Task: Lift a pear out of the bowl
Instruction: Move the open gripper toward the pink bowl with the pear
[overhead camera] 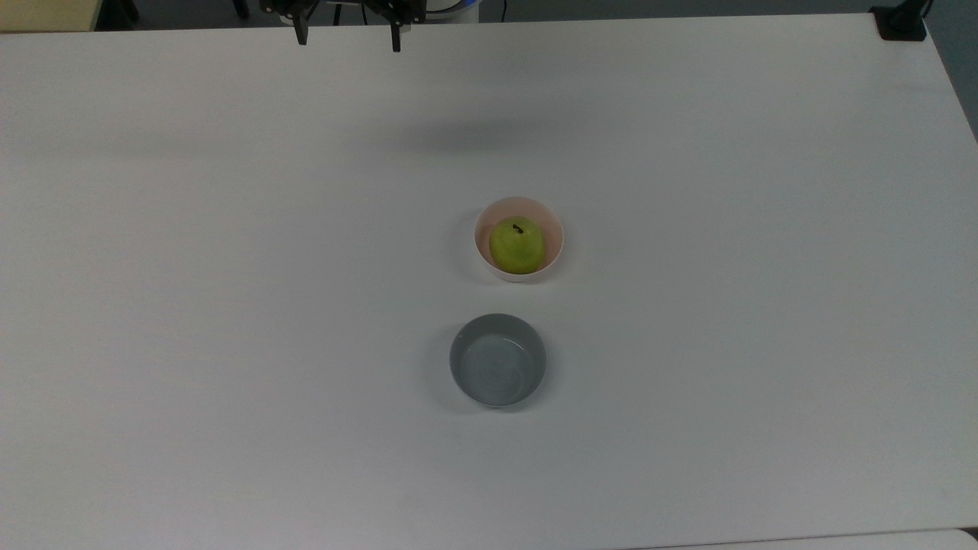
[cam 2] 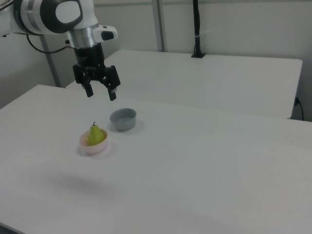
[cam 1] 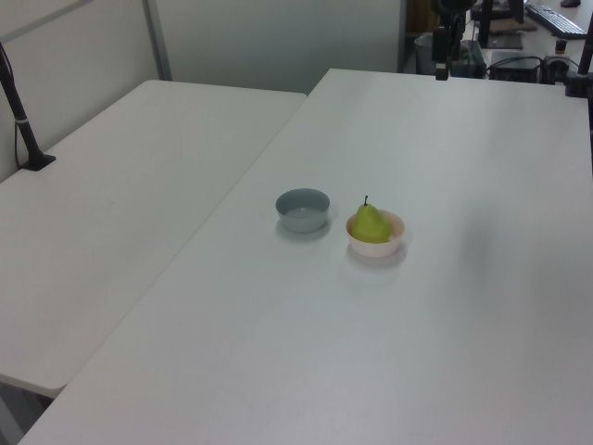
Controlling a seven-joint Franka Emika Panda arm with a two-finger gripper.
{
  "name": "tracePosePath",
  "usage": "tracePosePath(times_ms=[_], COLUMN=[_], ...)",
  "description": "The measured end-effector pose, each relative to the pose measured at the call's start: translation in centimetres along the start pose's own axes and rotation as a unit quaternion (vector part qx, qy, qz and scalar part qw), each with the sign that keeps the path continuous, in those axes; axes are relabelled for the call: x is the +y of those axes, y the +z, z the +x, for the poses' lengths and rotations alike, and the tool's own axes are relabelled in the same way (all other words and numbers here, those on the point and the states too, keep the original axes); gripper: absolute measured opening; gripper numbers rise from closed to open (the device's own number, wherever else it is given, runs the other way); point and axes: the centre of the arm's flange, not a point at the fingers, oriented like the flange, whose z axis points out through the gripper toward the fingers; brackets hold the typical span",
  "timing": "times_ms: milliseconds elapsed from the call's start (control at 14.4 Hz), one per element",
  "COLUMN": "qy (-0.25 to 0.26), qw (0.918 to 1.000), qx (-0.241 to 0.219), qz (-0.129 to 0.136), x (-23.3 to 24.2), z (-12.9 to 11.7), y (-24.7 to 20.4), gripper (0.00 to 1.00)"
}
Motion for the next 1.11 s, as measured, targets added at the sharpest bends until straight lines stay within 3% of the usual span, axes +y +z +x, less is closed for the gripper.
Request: tracePosePath(times_ms=[1110], qy=[-0.008], qw=[1.0000], qx=[0.001], qz=[0.000], x=[-0.72], z=[0.02], y=[-0.09], gripper=[1.00])
